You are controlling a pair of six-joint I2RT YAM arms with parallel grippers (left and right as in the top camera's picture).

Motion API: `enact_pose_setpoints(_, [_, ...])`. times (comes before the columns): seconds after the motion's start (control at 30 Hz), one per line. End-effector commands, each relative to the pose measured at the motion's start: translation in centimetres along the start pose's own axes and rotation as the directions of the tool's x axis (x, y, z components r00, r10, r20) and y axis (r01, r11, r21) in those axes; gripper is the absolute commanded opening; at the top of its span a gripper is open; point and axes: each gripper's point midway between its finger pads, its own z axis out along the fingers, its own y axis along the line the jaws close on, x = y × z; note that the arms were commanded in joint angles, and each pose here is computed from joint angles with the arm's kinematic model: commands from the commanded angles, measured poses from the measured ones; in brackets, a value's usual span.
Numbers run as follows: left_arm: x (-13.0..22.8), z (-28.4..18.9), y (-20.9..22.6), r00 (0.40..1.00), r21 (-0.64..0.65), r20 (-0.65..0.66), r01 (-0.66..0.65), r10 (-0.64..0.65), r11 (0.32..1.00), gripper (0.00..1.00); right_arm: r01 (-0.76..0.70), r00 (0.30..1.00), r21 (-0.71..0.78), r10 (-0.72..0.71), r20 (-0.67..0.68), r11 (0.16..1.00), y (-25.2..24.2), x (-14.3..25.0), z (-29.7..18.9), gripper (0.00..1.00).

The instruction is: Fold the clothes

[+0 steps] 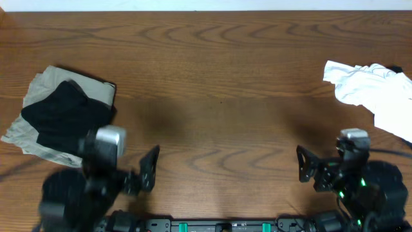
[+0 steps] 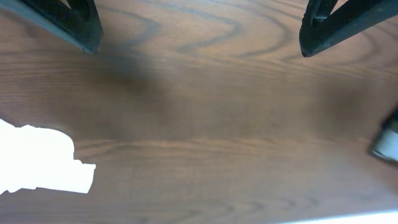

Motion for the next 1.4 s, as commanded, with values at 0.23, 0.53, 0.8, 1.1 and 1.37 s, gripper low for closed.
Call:
enact_pose_setpoints(0.23, [2.4,-3.8,0.2,0.997,-0.028,0.082,-0.013,0.015,1.0,0.98,-0.073,0.997,-0.021,0.073,0.01,0.997,0.4,0.0,-0.7,0.99])
enact_pose_setpoints(0.53, [5.2,-3.7,0.4,0.999,-0.039,-0.034,0.004,-0.005,0.999,0.98,-0.076,0.996,0.002,0.076,-0.055,0.997,-0.1,1.6,-0.7,0.99])
enact_pose_setpoints(0.8, [6.7,-3.7,0.6,0.996,-0.044,-0.091,0.012,-0.016,0.999,0.98,-0.065,0.998,-0.023,0.065,-0.026,0.998,-0.2,3.1,-2.7,0.99])
enact_pose_setpoints(1.1, [7.1,-3.8,0.6,0.994,-0.046,-0.109,0.014,-0.019,0.999,0.98,-0.086,0.987,-0.007,0.086,0.134,0.996,-1.4,4.3,-5.1,0.99])
enact_pose_setpoints(1.37, [7.1,-3.8,0.6,0.994,-0.046,-0.109,0.014,-0.019,0.999,0.98,-0.057,0.971,0.052,0.043,0.235,0.997,-2.6,3.3,-3.3,0.99])
